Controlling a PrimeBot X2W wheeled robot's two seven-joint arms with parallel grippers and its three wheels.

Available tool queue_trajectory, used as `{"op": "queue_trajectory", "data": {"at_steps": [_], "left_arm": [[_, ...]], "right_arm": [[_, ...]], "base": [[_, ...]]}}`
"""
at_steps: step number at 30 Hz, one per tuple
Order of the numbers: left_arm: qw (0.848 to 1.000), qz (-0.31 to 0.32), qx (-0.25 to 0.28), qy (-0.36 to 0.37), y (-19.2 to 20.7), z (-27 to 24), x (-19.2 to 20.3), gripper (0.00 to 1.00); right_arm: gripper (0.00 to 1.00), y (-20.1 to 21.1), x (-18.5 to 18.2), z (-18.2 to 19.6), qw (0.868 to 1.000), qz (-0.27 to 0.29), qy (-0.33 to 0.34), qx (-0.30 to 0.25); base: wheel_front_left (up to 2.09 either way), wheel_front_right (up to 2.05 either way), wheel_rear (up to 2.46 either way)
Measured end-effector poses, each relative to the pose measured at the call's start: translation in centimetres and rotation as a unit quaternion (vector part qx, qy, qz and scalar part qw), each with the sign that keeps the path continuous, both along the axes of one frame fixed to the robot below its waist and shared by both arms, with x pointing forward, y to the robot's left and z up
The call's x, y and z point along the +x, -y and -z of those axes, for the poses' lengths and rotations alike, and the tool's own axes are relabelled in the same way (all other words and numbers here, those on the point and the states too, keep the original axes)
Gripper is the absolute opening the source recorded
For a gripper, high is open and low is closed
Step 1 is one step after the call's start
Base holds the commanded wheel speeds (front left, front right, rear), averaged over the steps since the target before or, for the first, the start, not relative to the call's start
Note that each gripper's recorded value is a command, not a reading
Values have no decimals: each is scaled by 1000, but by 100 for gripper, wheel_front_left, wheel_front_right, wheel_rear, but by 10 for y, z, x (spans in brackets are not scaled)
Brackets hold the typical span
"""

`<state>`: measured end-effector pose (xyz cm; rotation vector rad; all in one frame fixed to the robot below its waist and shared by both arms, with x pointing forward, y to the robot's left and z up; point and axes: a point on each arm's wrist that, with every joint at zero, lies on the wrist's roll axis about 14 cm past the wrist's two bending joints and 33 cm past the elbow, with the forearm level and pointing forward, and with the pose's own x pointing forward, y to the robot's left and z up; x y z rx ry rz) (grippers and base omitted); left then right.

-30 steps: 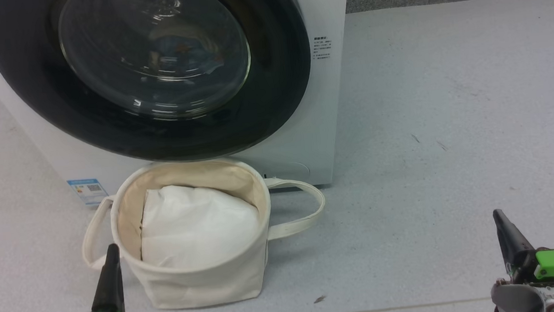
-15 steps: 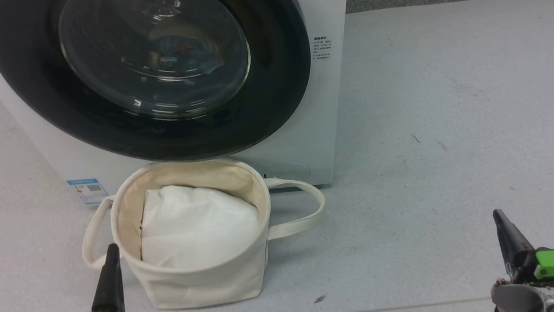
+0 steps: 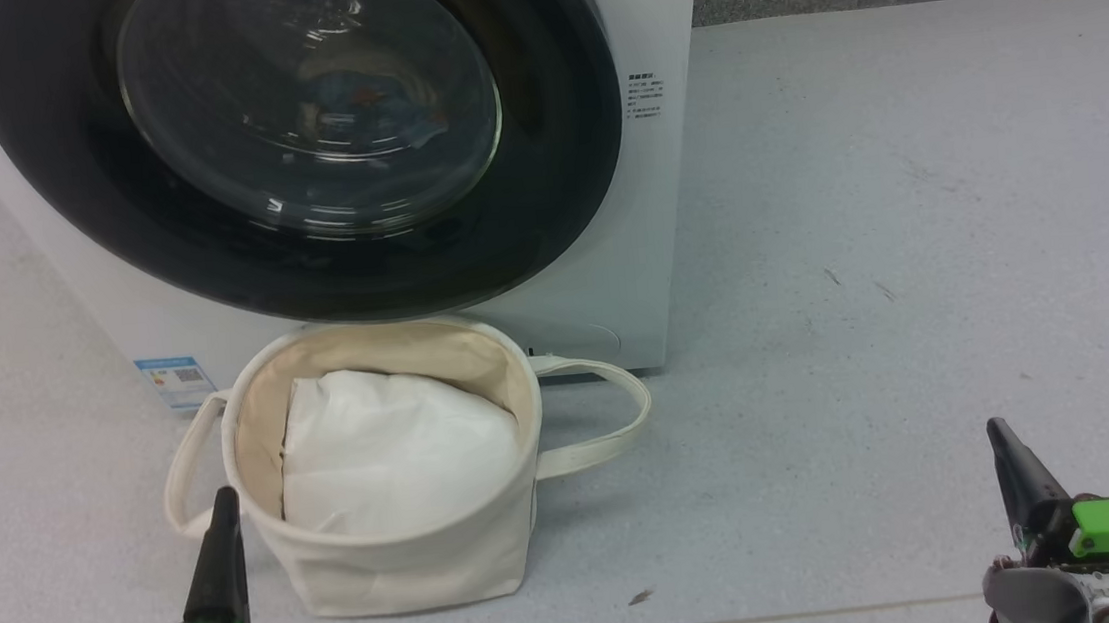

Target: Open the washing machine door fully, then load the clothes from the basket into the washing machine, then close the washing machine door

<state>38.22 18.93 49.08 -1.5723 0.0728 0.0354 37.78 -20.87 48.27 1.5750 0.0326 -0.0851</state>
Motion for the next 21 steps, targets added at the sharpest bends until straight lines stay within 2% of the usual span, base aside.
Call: {"op": "queue_trajectory", "data": {"at_steps": [21], "left_arm": [[1000, 0, 0, 0, 0, 0, 0, 0]], "right_arm": [[0, 0, 0, 0, 1000, 0, 0, 0]], "base": [[0, 0, 0]]}}
